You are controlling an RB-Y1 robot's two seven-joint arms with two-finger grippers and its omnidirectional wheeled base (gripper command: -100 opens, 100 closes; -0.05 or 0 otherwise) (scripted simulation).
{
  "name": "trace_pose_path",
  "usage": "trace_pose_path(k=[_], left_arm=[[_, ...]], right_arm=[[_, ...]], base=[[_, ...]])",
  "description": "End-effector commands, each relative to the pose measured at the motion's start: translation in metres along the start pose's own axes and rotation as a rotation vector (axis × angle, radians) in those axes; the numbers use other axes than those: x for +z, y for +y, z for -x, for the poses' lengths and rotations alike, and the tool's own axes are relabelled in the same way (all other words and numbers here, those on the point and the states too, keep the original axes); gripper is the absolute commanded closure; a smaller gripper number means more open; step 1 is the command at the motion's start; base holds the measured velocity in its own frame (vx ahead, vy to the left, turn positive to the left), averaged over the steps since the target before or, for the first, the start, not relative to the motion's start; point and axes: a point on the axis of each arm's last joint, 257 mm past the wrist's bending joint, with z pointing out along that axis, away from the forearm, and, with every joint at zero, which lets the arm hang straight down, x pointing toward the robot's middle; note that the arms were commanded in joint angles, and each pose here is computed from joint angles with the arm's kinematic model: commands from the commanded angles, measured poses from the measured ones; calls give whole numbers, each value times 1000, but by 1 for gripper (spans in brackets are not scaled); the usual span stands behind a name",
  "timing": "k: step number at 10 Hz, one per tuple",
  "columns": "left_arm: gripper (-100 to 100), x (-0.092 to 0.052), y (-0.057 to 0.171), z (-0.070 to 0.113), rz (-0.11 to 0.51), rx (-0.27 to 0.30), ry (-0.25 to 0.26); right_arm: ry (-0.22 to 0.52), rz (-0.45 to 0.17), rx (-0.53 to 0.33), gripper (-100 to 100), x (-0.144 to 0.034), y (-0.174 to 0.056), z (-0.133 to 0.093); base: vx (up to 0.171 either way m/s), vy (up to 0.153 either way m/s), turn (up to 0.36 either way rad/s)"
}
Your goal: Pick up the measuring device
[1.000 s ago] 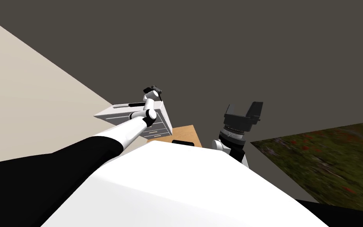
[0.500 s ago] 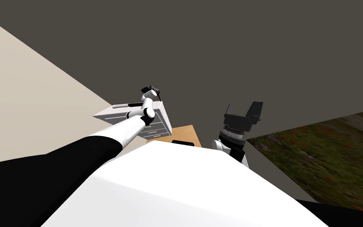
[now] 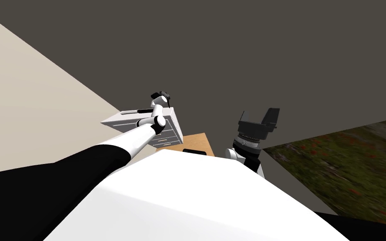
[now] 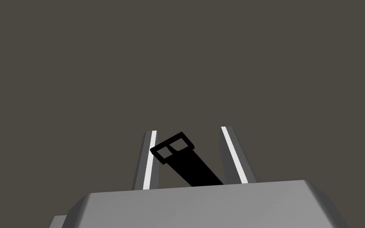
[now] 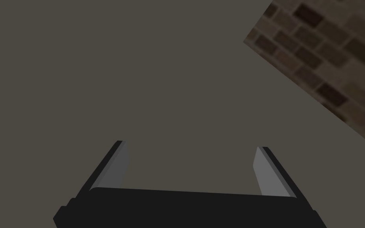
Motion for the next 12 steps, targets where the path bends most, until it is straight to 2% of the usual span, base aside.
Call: trace_pose_path(k=[1,3,4,5,6,7,8,9,10,12], left_arm=[[100,-4,30,-9,36,20,9],[100,-4,32,-9,40,18,9],[100,-9,60,-6,82,23,-3],[100,-10,46,-21,53,24,25],[100,-15,73,-18,94,26,11],[100,-16,66,-26,78,26,26],[100,-23,91,-25,114,27,15],[100,-25,74,-40,80,28,45],[100,-31,101,-35,121,26,27],[100,-34,86,-48,91,26,53]], right_arm=[[0,0,0,0,0,0,0],[0,0,0,0,0,0,0],[0,0,0,0,0,0,0],[0,0,0,0,0,0,0],[0,0,0,0,0,0,0],[0,0,0,0,0,0,0],[0,0,0,0,0,0,0],[0,0,0,0,0,0,0],[0,0,0,0,0,0,0],[0,0,0,0,0,0,0]], base=[[69,57,181],[30,33,9],[31,34,89],[28,23,55],[27,32,107],[24,30,44],[37,38,86],[32,28,45],[48,39,109],[23,24,17]])
